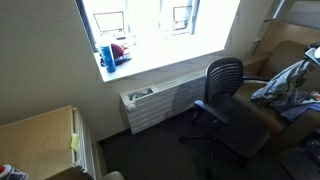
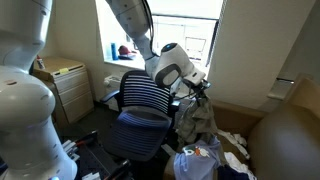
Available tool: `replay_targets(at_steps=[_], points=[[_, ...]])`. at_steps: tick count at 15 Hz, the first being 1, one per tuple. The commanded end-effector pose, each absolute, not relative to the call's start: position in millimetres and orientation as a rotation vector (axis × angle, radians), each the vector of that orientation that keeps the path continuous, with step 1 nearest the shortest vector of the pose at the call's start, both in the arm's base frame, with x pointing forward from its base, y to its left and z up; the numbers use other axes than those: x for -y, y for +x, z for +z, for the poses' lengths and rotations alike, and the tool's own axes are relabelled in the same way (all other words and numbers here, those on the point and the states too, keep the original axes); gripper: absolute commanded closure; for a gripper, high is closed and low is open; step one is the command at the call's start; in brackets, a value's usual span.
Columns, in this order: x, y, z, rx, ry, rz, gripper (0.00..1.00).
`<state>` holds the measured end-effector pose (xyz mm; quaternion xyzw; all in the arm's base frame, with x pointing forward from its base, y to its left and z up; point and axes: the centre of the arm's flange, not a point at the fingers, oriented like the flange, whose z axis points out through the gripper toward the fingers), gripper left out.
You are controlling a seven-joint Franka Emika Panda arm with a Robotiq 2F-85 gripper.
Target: Put the brown clothing on the black chair
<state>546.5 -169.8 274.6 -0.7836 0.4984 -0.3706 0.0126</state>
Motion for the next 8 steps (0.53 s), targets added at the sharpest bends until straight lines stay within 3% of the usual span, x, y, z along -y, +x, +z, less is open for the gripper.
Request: replay_targets(at_steps=[1,8], points=[[151.8,499.8,352.9,-1.464,-2.385,-1.292,1.0],[130.6,455.0,452.2,-1.175,-2.409,-1.281,1.0]])
